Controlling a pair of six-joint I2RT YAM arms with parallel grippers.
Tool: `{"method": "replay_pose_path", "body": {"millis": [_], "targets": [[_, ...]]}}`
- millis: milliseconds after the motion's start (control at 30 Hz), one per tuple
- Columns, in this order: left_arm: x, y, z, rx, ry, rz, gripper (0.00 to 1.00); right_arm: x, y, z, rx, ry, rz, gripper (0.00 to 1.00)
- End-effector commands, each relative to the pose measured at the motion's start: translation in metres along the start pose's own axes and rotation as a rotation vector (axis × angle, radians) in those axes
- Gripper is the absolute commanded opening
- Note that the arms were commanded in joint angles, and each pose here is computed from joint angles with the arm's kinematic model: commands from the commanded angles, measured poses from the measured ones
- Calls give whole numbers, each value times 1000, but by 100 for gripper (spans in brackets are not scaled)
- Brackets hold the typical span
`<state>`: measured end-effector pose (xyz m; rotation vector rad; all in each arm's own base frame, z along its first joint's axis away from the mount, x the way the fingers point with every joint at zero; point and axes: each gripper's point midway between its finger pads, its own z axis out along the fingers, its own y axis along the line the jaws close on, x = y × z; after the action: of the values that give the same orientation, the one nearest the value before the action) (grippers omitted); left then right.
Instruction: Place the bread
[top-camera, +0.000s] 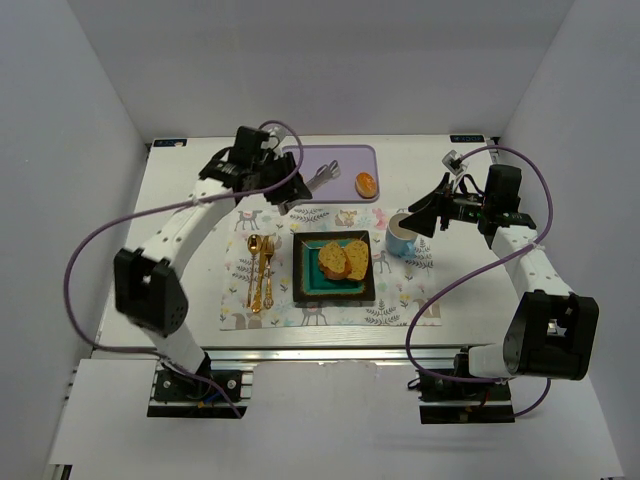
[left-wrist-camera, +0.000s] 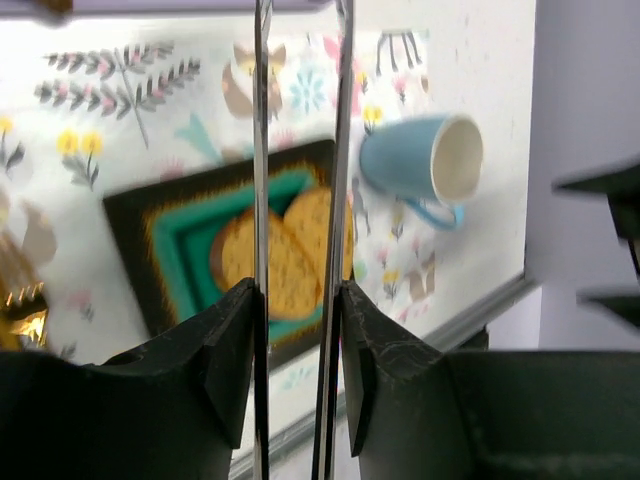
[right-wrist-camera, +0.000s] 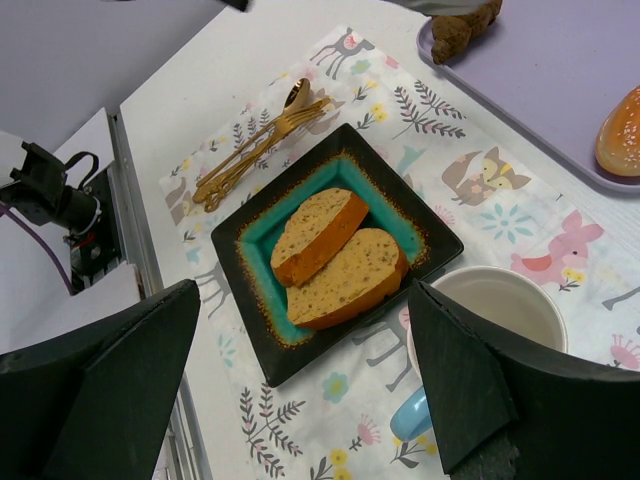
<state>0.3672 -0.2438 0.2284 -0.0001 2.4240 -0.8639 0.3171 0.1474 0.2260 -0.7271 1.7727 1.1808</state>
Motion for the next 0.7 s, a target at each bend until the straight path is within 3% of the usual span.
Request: {"method": "replay_pose_path", "body": {"millis": [0,200,333,667], "targets": [[-27,-14,36,16,-22,-57,47,-10,6,-3,-15,-13,-46,89],[-50,-30,78,-8,-26,-78,49,-9,6,-5,-8,-13,-44,89],[-43,-24,106,-54,5,-95,49,-8,4,-6,-3,-14,-41,89],[-39,-29,127,-43,8,-98,52,-7,2,-5,-6,-15,-36,89]]}}
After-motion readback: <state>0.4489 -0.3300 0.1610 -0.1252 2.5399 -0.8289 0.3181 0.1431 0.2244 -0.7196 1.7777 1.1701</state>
